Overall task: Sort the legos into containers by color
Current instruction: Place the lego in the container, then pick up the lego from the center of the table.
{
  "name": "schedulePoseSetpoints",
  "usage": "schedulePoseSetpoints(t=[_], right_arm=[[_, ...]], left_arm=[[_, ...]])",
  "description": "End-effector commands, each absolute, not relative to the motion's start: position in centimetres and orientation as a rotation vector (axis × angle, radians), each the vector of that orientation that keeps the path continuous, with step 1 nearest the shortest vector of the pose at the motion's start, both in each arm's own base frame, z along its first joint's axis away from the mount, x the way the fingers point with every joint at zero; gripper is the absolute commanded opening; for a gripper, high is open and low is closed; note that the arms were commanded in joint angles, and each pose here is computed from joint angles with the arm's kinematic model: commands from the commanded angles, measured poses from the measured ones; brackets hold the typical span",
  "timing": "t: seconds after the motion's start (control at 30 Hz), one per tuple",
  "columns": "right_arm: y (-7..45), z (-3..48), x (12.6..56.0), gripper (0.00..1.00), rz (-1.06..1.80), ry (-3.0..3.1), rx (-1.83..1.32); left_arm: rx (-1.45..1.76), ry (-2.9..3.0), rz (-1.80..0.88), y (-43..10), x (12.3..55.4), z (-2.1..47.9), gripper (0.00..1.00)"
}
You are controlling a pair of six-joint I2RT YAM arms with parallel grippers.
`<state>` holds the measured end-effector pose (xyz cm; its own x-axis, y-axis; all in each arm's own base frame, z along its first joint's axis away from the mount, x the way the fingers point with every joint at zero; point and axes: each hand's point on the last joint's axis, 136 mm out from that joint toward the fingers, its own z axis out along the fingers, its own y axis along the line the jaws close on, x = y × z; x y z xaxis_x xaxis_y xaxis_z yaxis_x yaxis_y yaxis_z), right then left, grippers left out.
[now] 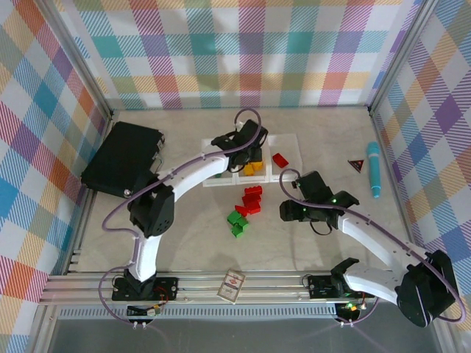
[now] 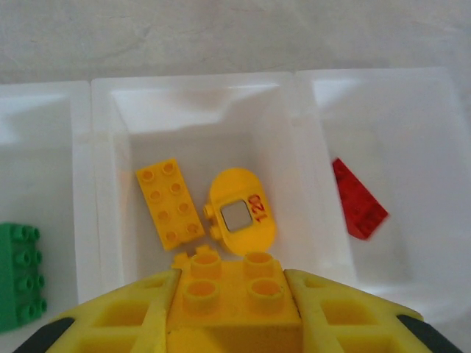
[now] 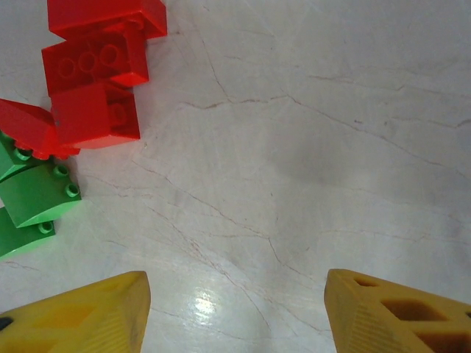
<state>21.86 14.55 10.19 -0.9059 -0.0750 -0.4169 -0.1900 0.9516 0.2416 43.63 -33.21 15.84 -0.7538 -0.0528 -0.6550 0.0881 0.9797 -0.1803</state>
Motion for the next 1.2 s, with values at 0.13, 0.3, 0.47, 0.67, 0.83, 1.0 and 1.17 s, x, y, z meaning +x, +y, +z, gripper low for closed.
schedulePoseSetpoints(t=[0.13,0.3,0.47,0.67,0.83,1.0,1.17], right_arm=[[14.5,10.8,21.3,0.64,0.429,2.671,-0.172],[14.4,11.0,21.0,0.64,0.429,2.671,-0.166],[14.5,10.8,20.7,0.64,0.451,2.684,-0.156],[14.6,11.6,20.3,0.64,0.476,2.703,-0.136],[15.3,11.7,20.0,0.65,0.519,2.765,-0.072],[17.2,11.3,20.2,0.68,0.507,2.810,-0.086],[18.7,11.0,21.7,0.75,0.429,2.831,-0.069]], left_arm=[[0.084,2.391,-0.281,-34.4,46.7,14.9,0.31],[0.118,2.403,-0.280,-34.9,47.3,13.6,0.45],[0.126,2.379,-0.345,-35.6,47.8,14.9,0.61],[0.178,2.254,-0.392,-35.3,47.4,21.1,0.75],[0.231,2.130,-0.428,-33.0,44.7,27.6,0.90],[0.202,2.090,-0.376,-27.4,40.0,30.0,1.00],[0.090,2.092,-0.339,-20.6,33.8,28.8,1.00]])
